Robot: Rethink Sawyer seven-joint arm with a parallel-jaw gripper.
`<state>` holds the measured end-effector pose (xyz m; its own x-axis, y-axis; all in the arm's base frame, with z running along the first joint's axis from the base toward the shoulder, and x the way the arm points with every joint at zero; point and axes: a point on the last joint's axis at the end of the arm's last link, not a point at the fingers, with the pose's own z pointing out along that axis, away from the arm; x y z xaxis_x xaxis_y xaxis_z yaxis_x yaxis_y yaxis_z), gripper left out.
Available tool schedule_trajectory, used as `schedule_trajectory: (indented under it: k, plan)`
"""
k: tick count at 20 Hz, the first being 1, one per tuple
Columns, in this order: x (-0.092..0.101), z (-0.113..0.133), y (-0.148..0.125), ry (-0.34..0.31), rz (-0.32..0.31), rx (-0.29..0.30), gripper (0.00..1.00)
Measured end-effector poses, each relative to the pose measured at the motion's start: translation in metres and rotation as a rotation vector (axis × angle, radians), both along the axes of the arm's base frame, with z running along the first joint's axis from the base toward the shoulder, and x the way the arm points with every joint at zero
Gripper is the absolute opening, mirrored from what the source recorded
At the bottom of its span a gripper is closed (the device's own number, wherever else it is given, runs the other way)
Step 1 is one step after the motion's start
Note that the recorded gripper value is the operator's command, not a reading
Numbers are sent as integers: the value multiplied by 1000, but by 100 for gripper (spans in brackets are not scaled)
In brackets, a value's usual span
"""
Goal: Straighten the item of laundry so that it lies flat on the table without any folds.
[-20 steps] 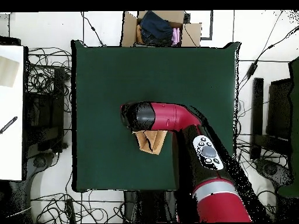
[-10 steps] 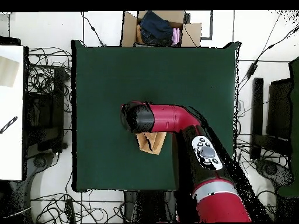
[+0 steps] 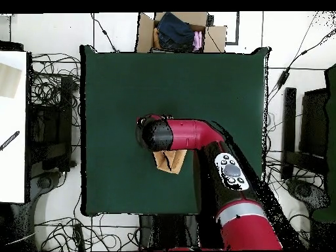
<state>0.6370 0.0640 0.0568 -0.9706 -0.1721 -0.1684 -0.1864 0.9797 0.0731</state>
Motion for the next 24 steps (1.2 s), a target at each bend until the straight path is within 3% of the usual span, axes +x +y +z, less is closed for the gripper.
schedule_trajectory:
  k: [14, 24]
  plan:
    - [0, -13, 1, -28, -8, 11, 100]
    - [-25, -27, 10, -8, -1, 27, 100]
